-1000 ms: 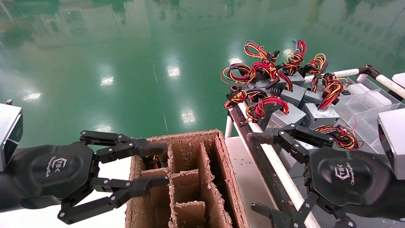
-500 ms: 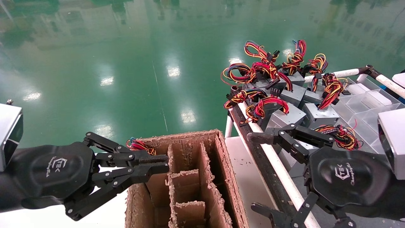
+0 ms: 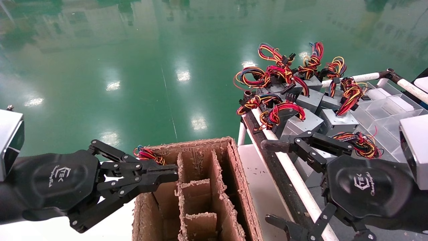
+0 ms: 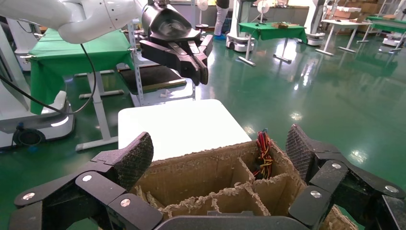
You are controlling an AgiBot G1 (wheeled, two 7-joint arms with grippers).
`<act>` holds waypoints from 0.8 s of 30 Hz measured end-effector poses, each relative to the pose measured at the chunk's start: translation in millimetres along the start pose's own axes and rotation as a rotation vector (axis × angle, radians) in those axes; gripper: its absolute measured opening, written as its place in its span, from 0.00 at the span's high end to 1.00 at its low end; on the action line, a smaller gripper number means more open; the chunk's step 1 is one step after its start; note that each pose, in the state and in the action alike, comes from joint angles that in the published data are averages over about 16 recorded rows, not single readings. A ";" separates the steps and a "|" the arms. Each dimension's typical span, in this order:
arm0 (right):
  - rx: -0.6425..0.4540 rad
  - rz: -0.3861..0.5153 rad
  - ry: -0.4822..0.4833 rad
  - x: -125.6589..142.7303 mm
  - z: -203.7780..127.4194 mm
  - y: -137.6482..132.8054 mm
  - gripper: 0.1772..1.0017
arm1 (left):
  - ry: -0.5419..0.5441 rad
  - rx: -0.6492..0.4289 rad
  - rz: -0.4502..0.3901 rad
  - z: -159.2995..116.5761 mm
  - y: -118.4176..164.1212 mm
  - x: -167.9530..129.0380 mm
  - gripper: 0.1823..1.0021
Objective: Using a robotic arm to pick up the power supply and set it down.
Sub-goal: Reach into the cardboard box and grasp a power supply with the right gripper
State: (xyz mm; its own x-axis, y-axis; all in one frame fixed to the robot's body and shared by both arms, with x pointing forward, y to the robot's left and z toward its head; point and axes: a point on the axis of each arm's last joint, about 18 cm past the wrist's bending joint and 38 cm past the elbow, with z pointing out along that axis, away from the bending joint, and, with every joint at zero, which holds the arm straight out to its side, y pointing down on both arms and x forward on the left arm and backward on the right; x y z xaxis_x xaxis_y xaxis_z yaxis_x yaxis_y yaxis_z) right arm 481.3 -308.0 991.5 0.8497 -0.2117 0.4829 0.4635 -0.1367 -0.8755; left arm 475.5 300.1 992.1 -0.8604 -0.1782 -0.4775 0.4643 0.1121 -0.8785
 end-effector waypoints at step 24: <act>-0.169 -0.042 0.051 71.6 80.1 48.9 0.00 | 0.000 0.000 0.000 0.0 0.0 -0.1 0.54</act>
State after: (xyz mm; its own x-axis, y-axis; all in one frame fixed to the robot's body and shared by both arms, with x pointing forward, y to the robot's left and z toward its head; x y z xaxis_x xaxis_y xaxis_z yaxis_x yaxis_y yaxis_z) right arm 584.9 -252.3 981.8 0.8144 -0.2508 0.5233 0.4461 -0.3061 -0.8410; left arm 475.6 300.1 992.1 -0.8604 -0.1781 -0.4774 0.4643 0.1121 -0.8786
